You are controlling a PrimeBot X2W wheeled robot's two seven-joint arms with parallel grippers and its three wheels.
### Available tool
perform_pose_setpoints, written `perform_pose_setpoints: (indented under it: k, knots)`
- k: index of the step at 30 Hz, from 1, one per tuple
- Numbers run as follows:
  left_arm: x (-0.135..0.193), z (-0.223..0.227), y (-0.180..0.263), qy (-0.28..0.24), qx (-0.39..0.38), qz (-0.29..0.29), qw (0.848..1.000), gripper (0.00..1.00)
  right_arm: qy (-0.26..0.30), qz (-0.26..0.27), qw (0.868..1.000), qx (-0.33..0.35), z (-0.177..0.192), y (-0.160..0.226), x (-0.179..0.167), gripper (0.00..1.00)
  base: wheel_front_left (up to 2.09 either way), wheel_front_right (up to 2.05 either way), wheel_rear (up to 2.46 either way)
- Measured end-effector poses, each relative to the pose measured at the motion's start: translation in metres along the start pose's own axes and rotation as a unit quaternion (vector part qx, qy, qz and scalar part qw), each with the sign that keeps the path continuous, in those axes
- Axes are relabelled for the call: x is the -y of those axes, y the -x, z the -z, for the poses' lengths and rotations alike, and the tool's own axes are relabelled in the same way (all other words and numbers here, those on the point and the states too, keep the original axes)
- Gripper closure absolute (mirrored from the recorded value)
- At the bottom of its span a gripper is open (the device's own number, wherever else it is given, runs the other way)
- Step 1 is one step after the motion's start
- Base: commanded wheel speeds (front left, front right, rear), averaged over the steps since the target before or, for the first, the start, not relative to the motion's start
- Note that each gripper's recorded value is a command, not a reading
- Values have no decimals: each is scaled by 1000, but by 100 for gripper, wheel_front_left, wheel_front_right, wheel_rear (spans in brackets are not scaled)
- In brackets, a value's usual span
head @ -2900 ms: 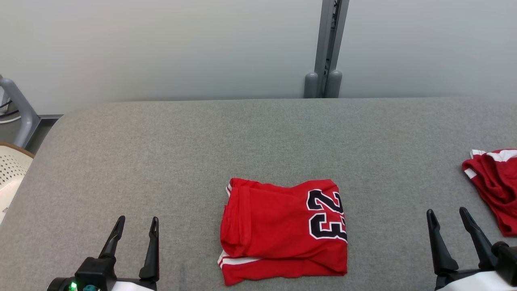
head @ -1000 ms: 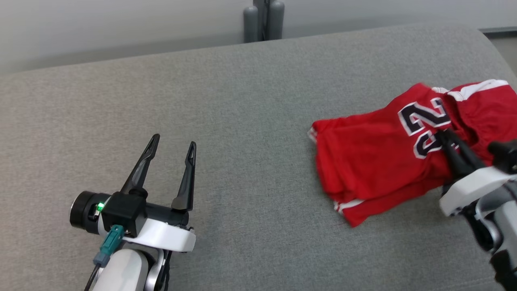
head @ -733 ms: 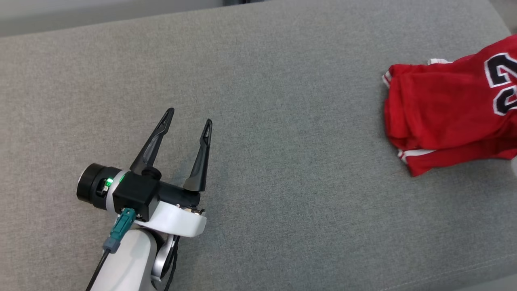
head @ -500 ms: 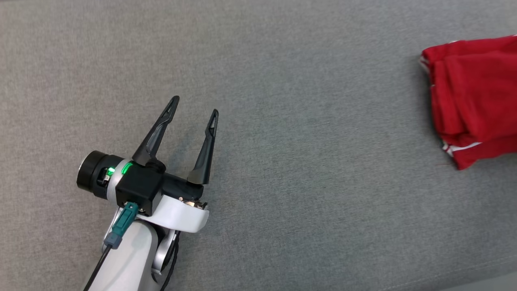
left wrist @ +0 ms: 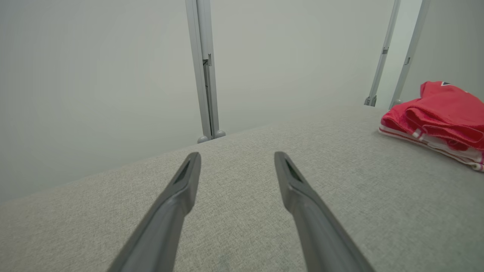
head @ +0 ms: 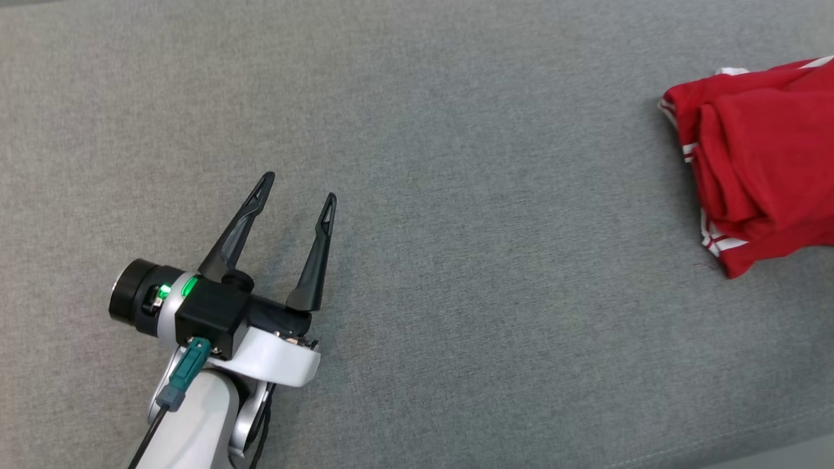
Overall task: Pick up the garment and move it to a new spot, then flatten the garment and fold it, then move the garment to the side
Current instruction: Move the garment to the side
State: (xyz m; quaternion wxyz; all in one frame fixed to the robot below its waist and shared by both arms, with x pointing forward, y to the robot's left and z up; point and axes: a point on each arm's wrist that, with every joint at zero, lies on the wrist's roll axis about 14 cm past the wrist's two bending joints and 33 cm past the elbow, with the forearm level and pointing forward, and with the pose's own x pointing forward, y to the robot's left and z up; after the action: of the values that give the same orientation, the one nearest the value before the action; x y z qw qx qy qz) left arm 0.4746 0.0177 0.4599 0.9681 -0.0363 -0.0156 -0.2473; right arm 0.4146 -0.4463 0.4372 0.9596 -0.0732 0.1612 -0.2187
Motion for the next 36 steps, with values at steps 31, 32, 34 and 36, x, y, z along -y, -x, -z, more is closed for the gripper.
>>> perform_pose_setpoints:
  k: [31,32,34,36]
  knots:
    - [-106,-44,152,-25,1,-260,965,0,-122,-258,942,174,-77,136,-225,0,0,0,0]
    - [-108,-45,159,-26,1,-268,963,0,-119,-263,941,175,-78,139,-228,0,0,0,0]
    - [-109,-46,169,-25,1,-278,960,0,-116,-269,939,179,-82,146,-230,0,0,0,0]
    - [-108,-47,177,-25,2,-284,959,0,-114,-273,938,179,-81,153,-229,0,0,0,0]
